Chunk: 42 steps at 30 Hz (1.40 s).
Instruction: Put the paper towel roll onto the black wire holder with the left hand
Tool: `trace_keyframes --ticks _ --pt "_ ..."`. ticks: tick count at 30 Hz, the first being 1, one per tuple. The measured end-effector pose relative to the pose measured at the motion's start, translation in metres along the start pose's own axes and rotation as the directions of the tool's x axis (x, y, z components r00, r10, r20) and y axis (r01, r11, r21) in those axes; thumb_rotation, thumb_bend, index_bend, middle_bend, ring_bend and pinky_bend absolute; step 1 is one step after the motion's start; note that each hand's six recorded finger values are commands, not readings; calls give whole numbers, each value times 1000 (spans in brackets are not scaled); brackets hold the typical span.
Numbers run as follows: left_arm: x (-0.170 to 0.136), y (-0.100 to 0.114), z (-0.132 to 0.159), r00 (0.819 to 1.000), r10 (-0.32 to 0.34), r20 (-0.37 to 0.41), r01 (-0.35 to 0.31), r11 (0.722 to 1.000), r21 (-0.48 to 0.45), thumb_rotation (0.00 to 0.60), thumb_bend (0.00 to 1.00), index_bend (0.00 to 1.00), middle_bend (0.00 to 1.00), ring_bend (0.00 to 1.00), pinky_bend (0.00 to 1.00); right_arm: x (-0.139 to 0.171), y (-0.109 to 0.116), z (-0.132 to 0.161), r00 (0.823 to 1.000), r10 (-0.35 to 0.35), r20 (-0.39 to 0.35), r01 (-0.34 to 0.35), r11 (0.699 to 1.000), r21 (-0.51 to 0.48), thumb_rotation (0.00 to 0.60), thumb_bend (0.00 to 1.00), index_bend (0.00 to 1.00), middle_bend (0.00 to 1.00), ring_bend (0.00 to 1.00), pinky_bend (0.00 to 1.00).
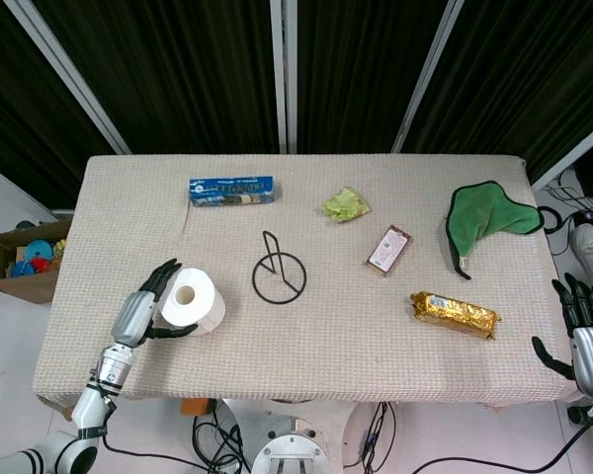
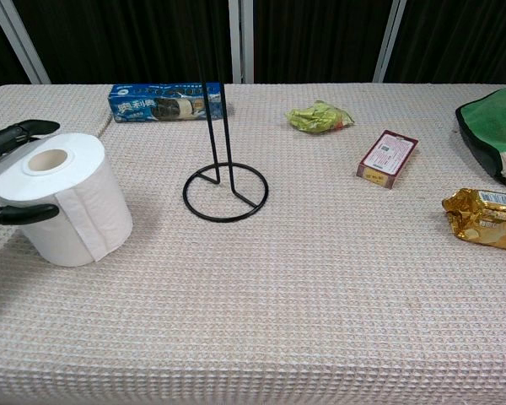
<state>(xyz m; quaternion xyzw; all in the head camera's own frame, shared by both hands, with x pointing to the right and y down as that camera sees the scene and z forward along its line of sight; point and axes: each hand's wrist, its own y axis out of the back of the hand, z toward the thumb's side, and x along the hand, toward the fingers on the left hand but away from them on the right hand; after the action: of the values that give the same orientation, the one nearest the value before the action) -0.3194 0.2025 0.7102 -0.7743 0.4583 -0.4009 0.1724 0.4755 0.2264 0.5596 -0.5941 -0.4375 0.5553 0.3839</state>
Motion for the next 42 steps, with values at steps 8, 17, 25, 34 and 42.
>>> trace_keyframes --ticks 8,17,25,34,42 --pt "0 -1 1 1000 -8 6 9 1000 -1 398 0 0 2 0 161 1 0 -2 1000 0 5 0 1000 -1 600 233 0 0 0 0" --pt "1 -4 4 1000 -22 12 22 1000 4 405 0 0 30 0 162 3 1 -6 1000 -6 11 6 1000 -7 600 238 0 0 0 0" --pt "3 -8 5 999 -50 10 50 999 -10 503 52 0 113 9 163 3 1 -7 1000 -3 13 3 1000 -6 600 243 0 0 0 0" --pt "7 4 12 999 21 25 -19 996 -91 600 299 167 435 329 257 3 0 -6 1000 1 14 -1 1000 -6 600 246 0 0 0 0" --pt "6 24 22 993 103 60 -93 985 -142 600 354 369 554 471 288 3 0 -5 1000 0 11 0 1000 -7 600 247 0 0 0 0"
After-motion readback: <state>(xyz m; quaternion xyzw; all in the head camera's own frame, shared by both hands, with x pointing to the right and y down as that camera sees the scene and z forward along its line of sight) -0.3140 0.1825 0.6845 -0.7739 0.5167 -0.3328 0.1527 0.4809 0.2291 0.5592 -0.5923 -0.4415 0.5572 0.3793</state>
